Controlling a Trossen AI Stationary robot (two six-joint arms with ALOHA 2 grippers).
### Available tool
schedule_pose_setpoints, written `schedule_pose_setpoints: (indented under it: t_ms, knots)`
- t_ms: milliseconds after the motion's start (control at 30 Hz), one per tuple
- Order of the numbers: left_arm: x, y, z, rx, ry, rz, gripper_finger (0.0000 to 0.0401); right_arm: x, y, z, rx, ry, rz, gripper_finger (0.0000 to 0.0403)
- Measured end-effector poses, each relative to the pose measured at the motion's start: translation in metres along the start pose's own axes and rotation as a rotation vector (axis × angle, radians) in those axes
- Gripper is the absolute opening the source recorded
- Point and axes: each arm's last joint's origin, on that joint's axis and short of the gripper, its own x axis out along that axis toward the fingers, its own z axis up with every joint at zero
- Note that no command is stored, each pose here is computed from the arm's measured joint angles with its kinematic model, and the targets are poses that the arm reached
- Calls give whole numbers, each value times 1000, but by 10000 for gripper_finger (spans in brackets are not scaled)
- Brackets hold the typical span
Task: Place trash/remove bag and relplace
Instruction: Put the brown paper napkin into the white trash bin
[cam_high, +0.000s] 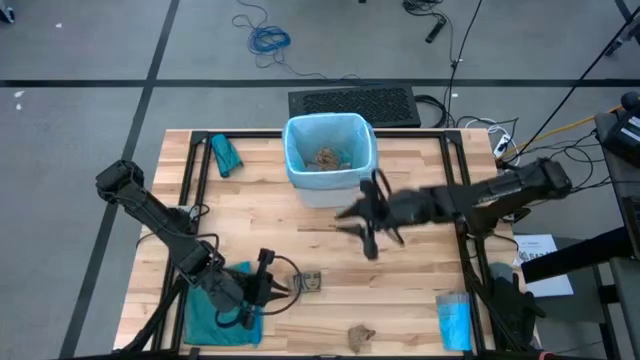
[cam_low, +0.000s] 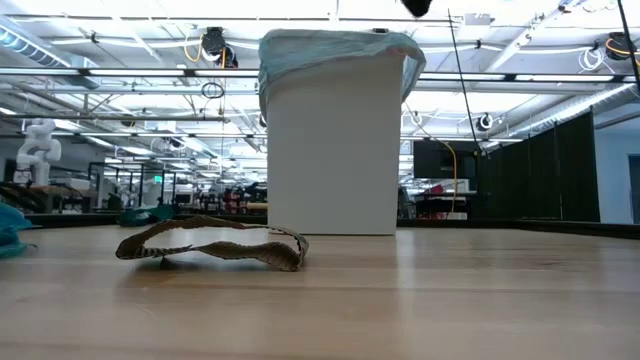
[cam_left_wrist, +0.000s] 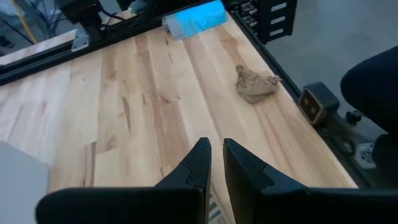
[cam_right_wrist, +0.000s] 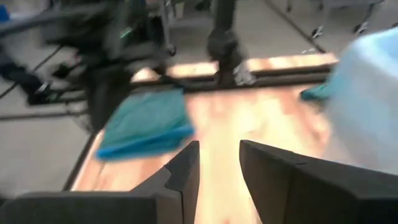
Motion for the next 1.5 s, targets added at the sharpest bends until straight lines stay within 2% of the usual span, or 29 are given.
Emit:
schedule_pose_setpoints:
  t_ms: [100, 233, 600, 800, 1000, 1300, 1500]
  knots:
    - [2, 4, 0, -11, 2, 14, 40, -7, 24, -14, 23, 91, 31, 98]
    - [3, 7, 1, -17, 1, 22, 40, -8, 50, -37, 79, 205, 6, 96]
    - [4, 10, 2, -30, -9, 30, 40, 32, 113, -113, 134, 405, -3, 96]
    - [4, 10, 2, -31, -12, 30, 40, 34, 141, -147, 138, 480, 19, 97]
    - [4, 10, 2, -32, -13, 30, 40, 33, 158, -153, 152, 436, 85, 124]
    - [4, 10, 3, -57, -16, 29, 40, 46, 168, -192, 179, 576, 85, 193]
    - [4, 10, 3, -59, -16, 28, 40, 54, 172, -198, 219, 548, 100, 211]
